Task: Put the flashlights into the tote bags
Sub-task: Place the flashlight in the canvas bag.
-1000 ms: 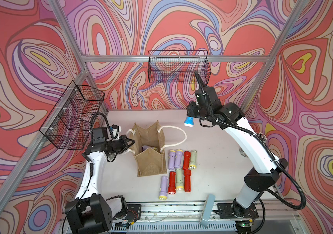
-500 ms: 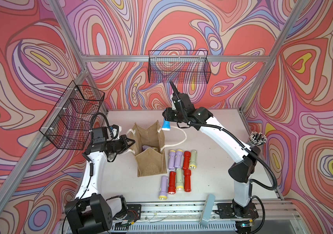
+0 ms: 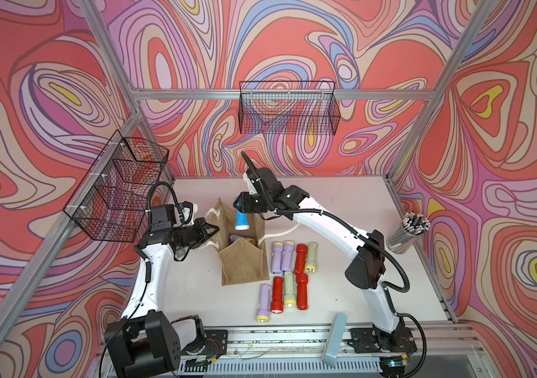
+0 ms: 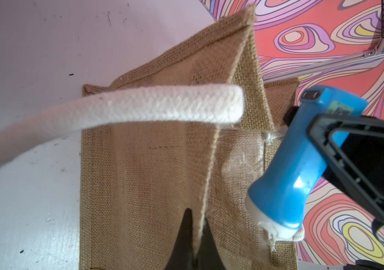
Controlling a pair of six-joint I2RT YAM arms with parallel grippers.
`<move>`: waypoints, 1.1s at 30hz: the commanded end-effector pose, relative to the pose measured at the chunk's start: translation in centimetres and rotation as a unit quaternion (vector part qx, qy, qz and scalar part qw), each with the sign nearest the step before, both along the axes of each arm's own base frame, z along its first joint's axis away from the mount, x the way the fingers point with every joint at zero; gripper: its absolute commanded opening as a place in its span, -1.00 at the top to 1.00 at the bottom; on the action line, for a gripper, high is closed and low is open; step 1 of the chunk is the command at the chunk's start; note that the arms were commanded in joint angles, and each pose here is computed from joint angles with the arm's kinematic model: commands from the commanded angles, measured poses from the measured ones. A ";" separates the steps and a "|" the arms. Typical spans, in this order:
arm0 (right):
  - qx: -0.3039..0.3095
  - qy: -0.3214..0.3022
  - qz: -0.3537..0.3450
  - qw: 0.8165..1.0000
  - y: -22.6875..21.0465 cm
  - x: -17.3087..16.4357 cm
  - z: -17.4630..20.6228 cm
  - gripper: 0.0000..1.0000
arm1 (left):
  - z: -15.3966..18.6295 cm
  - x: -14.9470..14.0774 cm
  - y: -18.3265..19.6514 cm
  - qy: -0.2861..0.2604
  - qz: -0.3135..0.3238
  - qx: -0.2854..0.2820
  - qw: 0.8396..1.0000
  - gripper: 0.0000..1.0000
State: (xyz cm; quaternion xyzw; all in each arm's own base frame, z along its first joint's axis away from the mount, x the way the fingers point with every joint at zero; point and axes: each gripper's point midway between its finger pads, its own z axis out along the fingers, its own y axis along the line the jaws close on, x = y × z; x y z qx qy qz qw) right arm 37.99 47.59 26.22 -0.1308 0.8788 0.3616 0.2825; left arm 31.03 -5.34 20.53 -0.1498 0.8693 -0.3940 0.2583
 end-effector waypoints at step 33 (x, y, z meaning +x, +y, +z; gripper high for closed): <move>-0.419 0.062 0.040 0.905 -9.8 -2.6 -19.8 0.86 | 3.7 0.7 -1.1 -0.077 -0.008 -0.101 0.992 1.00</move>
